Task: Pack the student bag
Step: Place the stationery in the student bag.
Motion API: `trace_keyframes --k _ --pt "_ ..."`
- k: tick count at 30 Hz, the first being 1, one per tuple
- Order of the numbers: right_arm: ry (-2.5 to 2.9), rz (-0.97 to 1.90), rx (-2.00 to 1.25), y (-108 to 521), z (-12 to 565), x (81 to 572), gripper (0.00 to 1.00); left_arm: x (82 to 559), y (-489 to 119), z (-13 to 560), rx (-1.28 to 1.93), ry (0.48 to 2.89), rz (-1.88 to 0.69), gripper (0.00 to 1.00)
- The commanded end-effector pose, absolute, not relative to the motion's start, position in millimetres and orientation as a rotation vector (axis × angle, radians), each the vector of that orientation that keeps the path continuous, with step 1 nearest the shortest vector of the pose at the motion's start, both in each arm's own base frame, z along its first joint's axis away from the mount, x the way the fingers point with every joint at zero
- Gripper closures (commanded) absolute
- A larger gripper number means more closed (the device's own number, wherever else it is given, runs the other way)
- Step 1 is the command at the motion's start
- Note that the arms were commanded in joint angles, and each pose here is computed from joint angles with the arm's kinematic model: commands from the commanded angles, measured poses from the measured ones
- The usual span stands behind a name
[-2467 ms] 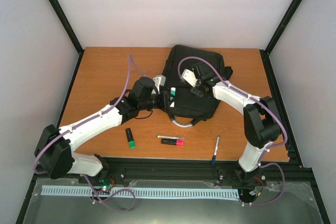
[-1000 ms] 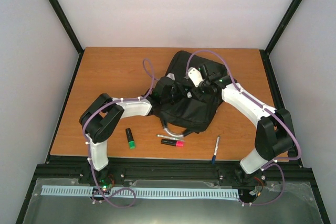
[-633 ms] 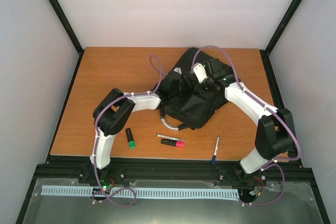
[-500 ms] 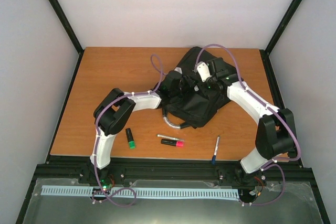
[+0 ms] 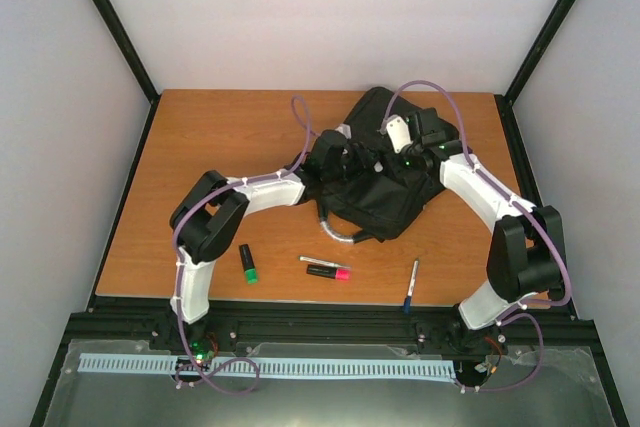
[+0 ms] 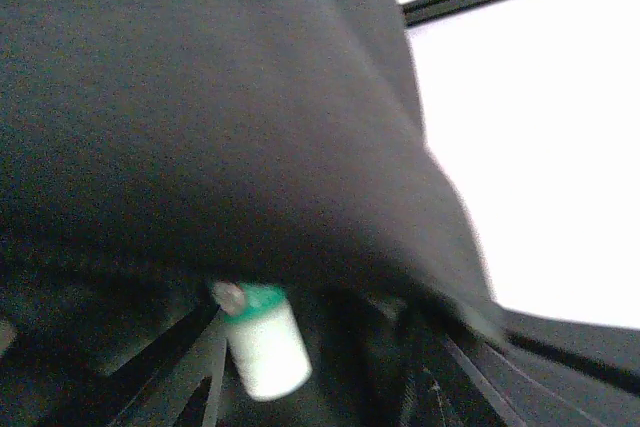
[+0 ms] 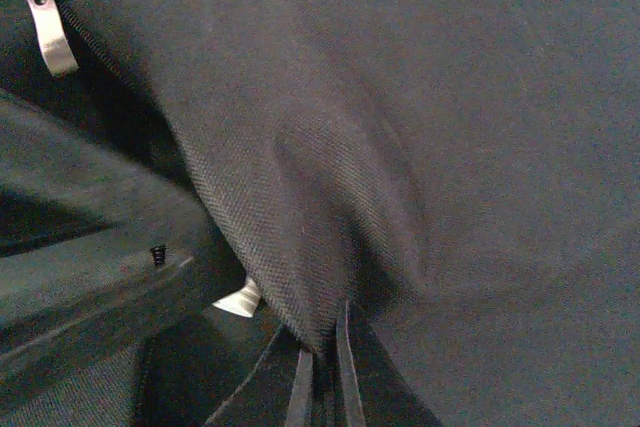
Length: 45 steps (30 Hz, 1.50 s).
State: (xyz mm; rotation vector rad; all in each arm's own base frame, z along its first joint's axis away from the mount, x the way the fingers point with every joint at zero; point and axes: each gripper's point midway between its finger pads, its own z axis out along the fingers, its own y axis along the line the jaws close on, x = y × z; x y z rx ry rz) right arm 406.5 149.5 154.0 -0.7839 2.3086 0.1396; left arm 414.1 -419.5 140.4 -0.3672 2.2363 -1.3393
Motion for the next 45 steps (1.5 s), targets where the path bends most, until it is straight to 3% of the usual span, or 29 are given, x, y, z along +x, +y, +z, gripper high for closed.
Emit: trace_keyframes --k 1,8,20,33,40,45 --pt "2.307 0.136 -0.736 140 150 415 0.97 396 -431 212 -0.147 2.145 -1.387 0.47" --pt "2.327 0.142 -0.761 141 138 413 0.97 370 -414 212 0.009 2.271 -1.253 0.41" --pt "2.384 0.201 -0.817 147 107 404 0.97 351 -348 174 0.142 2.424 -0.775 0.39" --pt "2.406 0.253 -0.829 151 99 398 0.96 293 -300 123 0.342 2.59 -0.622 0.41" --pt "2.378 0.265 -0.833 153 110 396 0.96 265 -283 123 0.412 2.597 -0.64 0.46" --pt "2.319 0.316 -0.839 160 131 392 0.97 273 -292 155 0.403 2.494 -0.711 0.57"
